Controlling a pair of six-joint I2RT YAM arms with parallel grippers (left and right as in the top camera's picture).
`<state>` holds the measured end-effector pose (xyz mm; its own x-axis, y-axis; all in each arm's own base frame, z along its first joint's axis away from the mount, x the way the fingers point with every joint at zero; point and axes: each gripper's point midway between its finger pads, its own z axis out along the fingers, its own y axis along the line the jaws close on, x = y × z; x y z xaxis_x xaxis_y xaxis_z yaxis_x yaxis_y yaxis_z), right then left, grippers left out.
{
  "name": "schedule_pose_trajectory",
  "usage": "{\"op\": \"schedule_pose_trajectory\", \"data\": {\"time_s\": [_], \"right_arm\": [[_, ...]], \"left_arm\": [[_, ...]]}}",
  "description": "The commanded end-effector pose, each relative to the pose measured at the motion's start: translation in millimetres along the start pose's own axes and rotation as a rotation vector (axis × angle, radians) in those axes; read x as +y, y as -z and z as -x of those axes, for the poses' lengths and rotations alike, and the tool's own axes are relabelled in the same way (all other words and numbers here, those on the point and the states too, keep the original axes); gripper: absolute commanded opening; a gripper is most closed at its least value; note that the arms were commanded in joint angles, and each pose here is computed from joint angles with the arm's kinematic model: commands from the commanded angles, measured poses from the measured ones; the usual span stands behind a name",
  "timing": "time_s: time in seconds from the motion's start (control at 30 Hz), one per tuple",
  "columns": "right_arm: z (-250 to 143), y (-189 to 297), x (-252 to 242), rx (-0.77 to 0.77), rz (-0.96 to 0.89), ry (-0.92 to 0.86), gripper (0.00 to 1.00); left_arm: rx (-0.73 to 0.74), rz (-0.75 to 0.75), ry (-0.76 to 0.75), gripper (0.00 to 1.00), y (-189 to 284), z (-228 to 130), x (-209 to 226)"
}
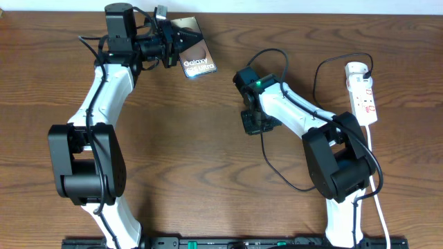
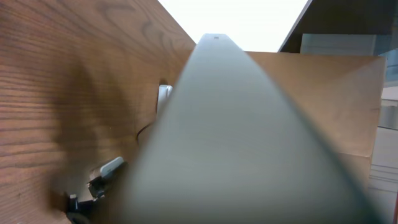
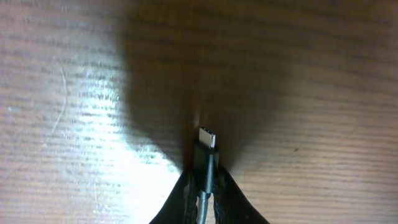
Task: Plug charger to phone and switch on socket
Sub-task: 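Lift the cable plug off the table with the right gripper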
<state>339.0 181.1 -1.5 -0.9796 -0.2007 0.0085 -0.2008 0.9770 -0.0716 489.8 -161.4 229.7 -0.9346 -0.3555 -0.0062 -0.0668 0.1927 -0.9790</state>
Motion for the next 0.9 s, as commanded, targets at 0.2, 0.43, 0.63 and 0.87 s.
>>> {"op": "schedule_pose_trajectory", "data": {"time_s": [0.2,0.43,0.63,0.87], "right_arm": [[-16,-19,-5,0.101,0.035,-0.054,0.18],[-25,-18,-11,0.15,0.045,-0.139,0.35],[-27,-17,-2,0.162,0.076,-0.154,0.34],[-18,-20,-3,0.122,0.057,-0.186,0.26]], "left_arm": [[0.015,-0.015,-0.028,0.07,1,-2,-4],[0.015,-0.015,-0.028,0.07,1,-2,-4],[0.015,-0.015,-0.028,0.07,1,-2,-4],[0.015,-0.015,-0.028,0.07,1,-2,-4]]}}
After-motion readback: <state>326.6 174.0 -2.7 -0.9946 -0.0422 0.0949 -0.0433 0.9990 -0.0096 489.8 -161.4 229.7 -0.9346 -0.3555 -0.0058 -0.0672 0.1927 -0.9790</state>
